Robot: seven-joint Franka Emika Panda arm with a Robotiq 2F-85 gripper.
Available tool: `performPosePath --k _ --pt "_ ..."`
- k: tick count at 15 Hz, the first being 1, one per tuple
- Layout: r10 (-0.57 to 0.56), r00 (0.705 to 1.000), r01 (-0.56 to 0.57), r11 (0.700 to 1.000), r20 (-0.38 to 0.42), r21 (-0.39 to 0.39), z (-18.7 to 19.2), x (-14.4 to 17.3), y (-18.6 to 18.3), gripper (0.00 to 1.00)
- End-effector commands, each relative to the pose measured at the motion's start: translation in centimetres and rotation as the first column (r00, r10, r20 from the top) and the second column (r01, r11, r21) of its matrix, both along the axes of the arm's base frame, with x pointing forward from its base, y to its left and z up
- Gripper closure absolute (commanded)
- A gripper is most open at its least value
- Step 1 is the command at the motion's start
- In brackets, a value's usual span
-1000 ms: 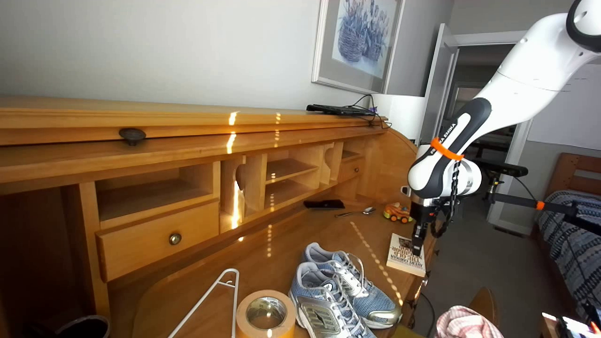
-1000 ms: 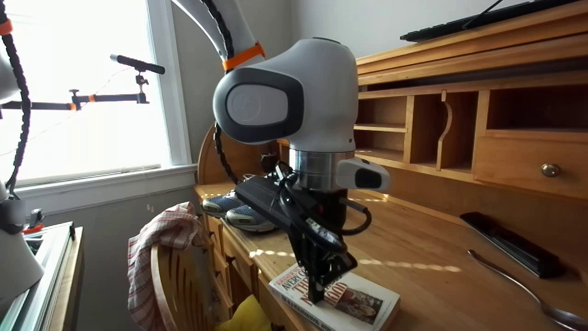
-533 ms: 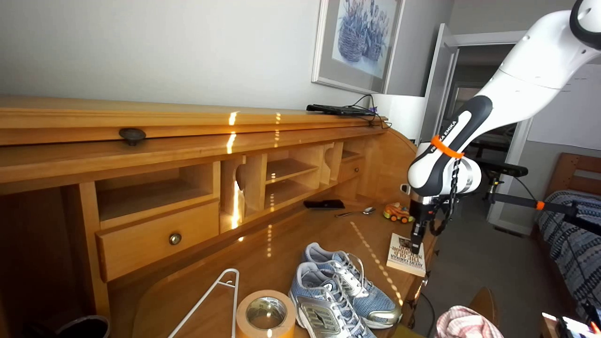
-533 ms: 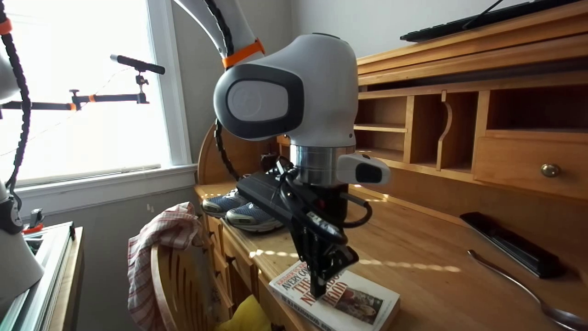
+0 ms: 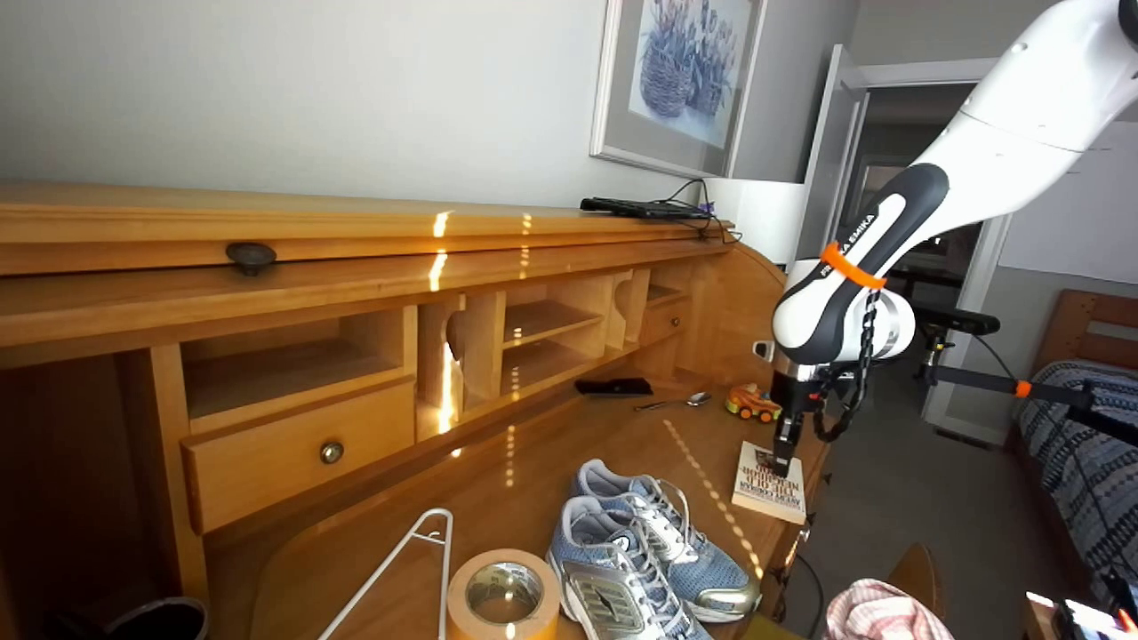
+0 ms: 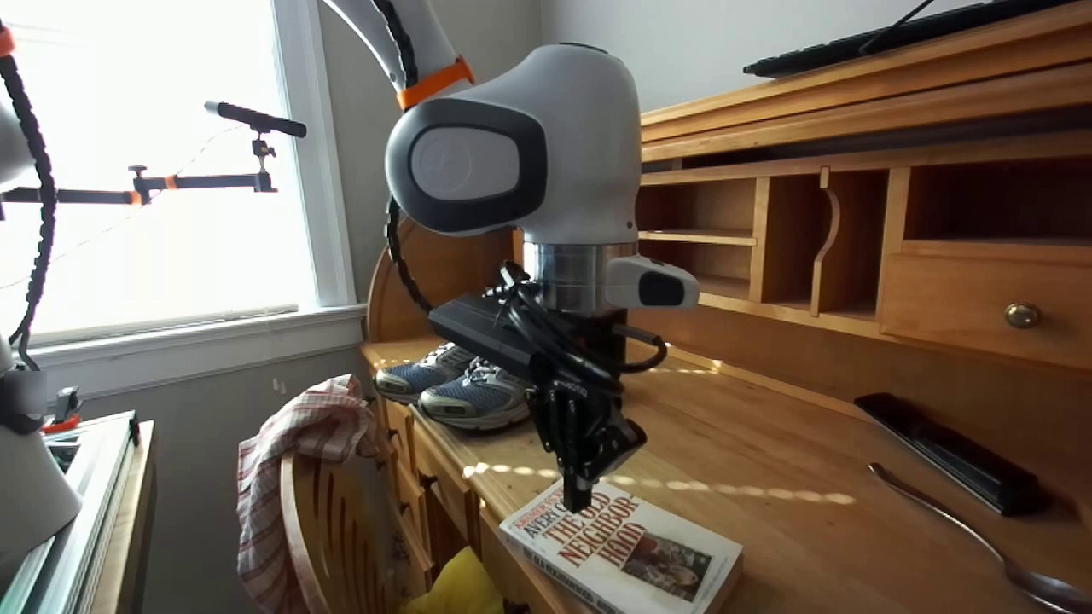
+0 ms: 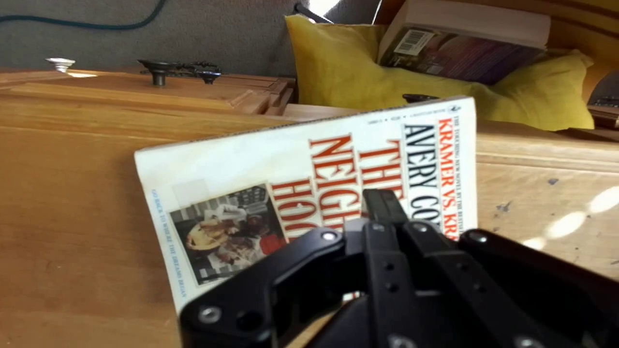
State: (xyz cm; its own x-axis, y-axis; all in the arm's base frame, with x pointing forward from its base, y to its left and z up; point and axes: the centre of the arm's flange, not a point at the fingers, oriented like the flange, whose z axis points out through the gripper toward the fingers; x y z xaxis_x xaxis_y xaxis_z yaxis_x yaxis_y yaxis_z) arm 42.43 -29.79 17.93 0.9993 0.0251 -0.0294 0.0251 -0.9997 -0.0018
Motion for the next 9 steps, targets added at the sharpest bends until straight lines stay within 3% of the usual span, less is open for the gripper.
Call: performPosePath --k 1,8,9 --pt "0.047 0.998 -0.047 0.999 -0.036 0.007 0.8 -1.1 3.1 1.00" --pt "0.179 0.978 -0.181 0.983 -0.108 -0.013 -0.1 -2.2 7.5 1.00" --pt "0.197 0.973 -0.200 0.979 -0.121 -0.021 -0.3 -2.4 8.0 0.95"
